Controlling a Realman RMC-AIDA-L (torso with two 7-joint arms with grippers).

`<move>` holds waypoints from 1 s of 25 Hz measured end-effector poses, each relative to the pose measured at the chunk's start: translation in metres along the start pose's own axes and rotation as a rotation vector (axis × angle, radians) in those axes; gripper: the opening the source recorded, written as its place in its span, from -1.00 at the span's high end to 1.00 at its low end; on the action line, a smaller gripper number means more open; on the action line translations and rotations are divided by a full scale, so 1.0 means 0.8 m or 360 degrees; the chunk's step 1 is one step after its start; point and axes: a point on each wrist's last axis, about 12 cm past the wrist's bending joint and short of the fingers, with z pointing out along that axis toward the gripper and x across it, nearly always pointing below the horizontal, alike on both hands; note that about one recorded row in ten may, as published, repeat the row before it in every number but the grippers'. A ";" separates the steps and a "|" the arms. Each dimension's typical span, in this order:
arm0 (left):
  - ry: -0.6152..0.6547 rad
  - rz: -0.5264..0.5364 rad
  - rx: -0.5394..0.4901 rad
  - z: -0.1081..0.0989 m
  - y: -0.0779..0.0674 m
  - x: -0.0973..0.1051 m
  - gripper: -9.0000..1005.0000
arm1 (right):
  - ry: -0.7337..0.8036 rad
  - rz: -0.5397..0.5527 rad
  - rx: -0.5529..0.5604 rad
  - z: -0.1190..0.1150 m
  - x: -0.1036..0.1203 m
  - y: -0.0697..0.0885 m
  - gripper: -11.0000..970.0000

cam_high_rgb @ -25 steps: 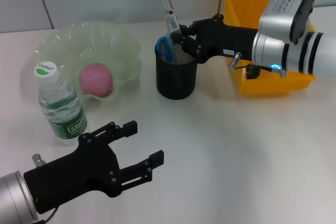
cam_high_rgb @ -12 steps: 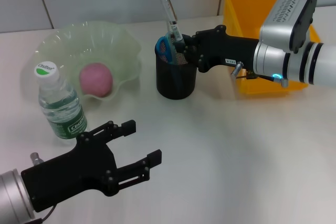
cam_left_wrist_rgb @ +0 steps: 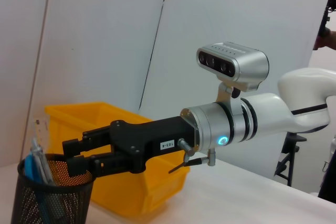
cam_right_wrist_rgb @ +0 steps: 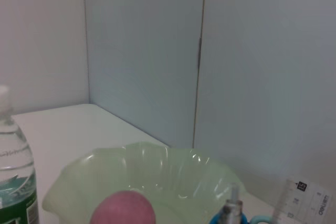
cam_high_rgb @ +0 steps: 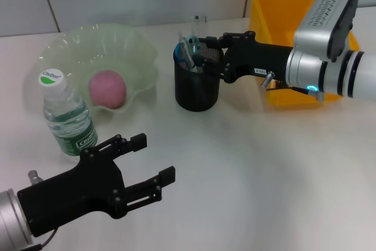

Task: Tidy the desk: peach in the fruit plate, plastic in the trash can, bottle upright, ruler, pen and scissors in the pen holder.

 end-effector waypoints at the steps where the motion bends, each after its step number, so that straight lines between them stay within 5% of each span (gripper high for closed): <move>1: -0.0002 0.0001 -0.0003 -0.001 0.001 0.000 -0.62 | -0.0016 0.0006 0.0001 -0.002 -0.001 0.000 0.41; 5: -0.0013 0.0000 0.0002 -0.004 0.003 -0.003 -0.62 | -0.0185 0.0094 -0.0009 -0.021 -0.008 -0.001 0.07; 13: 0.0051 -0.0065 0.0087 -0.006 0.016 -0.020 -0.62 | -0.0394 0.0382 -0.0119 -0.117 -0.020 -0.011 -0.07; 19: 0.0099 -0.0138 0.0172 -0.013 0.030 -0.041 -0.62 | -0.0290 0.0580 -0.0237 -0.186 -0.009 -0.023 -0.40; 25: 0.0096 -0.0174 0.0209 -0.021 0.039 -0.053 -0.62 | -0.0212 0.0667 -0.0326 -0.224 0.001 -0.026 -0.49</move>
